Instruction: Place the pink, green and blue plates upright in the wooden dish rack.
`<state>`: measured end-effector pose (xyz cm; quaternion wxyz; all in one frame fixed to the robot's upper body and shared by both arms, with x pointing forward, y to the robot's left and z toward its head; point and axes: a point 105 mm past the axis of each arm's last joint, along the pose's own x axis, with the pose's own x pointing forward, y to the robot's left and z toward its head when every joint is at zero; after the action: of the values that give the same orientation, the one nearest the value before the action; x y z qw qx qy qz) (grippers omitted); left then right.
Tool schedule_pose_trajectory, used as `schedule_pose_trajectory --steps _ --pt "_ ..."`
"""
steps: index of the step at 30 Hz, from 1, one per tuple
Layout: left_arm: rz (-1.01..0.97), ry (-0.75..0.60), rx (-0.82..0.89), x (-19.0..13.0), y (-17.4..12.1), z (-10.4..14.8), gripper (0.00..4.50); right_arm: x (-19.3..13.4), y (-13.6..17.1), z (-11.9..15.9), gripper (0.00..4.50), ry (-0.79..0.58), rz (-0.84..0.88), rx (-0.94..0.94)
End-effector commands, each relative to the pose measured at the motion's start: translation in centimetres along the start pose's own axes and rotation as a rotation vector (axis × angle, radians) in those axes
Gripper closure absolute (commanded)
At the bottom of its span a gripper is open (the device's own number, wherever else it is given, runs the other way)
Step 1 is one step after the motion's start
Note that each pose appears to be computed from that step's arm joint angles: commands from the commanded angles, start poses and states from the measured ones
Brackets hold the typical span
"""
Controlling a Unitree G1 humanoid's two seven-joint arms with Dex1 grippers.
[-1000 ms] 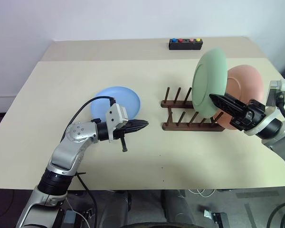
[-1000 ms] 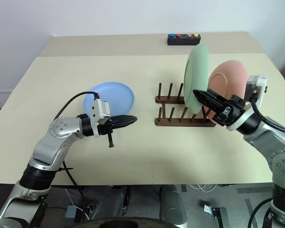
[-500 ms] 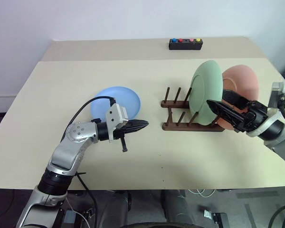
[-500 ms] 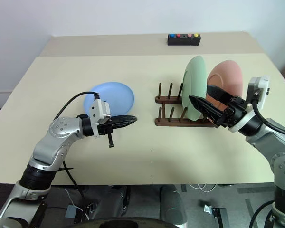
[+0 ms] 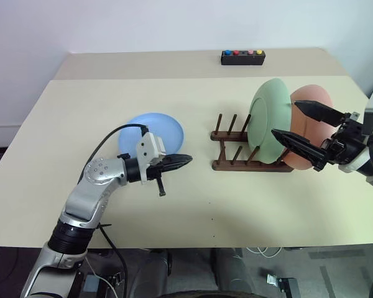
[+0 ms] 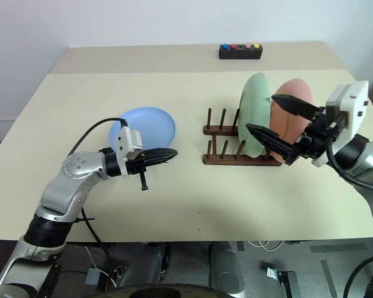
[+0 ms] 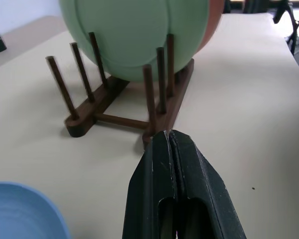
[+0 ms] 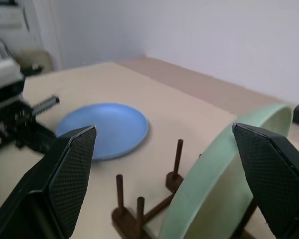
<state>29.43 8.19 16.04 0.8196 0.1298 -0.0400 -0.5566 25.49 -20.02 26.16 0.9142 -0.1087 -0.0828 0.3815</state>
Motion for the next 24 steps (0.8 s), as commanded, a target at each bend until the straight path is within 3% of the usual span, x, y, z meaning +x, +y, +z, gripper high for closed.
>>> schedule_pose_trajectory --steps 1,4,6,9,12,16,24 --pt "0.066 -0.032 -0.005 -1.1 1.4 1.2 3.96 -0.7 -0.2 2.0 0.00 -0.011 -0.006 -0.145" --pt "0.188 -0.065 -0.055 -2.4 3.9 2.0 2.72 -0.7 0.2 3.4 0.00 -0.008 0.036 -0.237" --pt "0.268 -0.076 -0.055 -3.2 5.4 2.5 1.64 -0.5 0.9 3.9 0.00 0.000 0.078 -0.281" --pt "0.481 -0.007 -0.009 -5.1 9.2 2.2 0.14 0.3 2.6 3.8 0.00 0.037 0.175 -0.368" --pt "0.677 0.121 0.000 -6.8 12.4 0.9 0.06 1.3 4.2 3.1 0.00 0.062 0.255 -0.445" --pt "0.858 0.219 -0.196 -8.5 14.4 -1.1 0.06 2.8 5.1 2.2 0.00 0.072 0.314 -0.564" --pt "0.943 0.396 -0.358 -9.2 14.1 -4.0 0.06 4.3 6.6 1.6 0.00 0.026 0.400 -0.597"
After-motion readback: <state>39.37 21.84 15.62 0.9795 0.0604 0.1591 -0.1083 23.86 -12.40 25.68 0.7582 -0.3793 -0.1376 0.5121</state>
